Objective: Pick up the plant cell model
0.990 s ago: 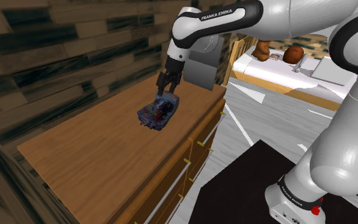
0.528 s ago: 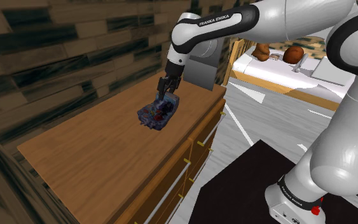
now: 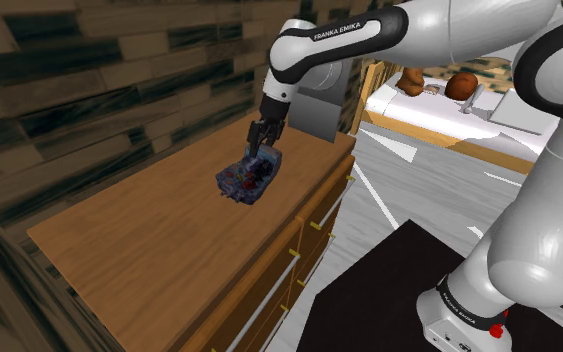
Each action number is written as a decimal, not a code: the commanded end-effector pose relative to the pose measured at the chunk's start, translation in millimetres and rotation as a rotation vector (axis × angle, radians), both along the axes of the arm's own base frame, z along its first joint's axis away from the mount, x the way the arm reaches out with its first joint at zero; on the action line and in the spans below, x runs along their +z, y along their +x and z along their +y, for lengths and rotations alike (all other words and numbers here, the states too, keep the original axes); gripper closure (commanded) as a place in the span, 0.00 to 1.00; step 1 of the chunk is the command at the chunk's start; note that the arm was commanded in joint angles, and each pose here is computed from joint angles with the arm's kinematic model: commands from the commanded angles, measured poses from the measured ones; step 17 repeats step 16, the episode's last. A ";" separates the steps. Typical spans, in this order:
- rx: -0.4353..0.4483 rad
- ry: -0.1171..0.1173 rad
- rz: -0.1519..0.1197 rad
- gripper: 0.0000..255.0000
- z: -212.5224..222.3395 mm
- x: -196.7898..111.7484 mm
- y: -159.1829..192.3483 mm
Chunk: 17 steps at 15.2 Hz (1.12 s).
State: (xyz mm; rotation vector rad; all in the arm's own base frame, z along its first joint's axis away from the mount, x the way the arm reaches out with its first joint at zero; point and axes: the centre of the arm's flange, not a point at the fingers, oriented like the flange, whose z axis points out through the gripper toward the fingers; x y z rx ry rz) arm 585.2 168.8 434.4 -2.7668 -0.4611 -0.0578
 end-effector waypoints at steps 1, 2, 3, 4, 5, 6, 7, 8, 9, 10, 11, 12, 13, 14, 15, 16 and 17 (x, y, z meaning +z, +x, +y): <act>0.000 0.000 0.000 1.00 0.4 8.0 -0.5; 0.000 0.000 0.000 1.00 0.4 13.2 -0.4; 0.000 0.000 0.000 1.00 0.4 18.5 -0.4; 0.000 0.000 0.000 1.00 0.4 23.8 -0.4; 0.000 0.000 0.000 1.00 0.4 29.1 -0.4; 0.000 0.000 0.000 1.00 0.4 34.4 -0.4; 0.000 0.000 0.000 1.00 0.4 39.6 -0.4; 0.000 0.000 0.000 1.00 0.4 44.9 -0.4; 0.000 0.000 0.000 1.00 0.4 50.2 -0.4; 0.000 0.000 0.000 1.00 0.4 55.5 -0.4; 0.000 0.000 0.000 1.00 0.4 60.7 -0.4; 0.000 0.000 0.000 1.00 0.4 66.0 -0.4; 0.000 0.000 0.000 1.00 0.4 71.3 -0.4; 0.000 0.000 0.000 1.00 0.4 76.6 -0.4; 0.000 0.000 0.000 1.00 0.4 77.4 -0.5; 0.000 0.000 0.000 1.00 0.4 77.4 -0.5; 0.000 0.000 0.000 1.00 0.4 77.4 -0.5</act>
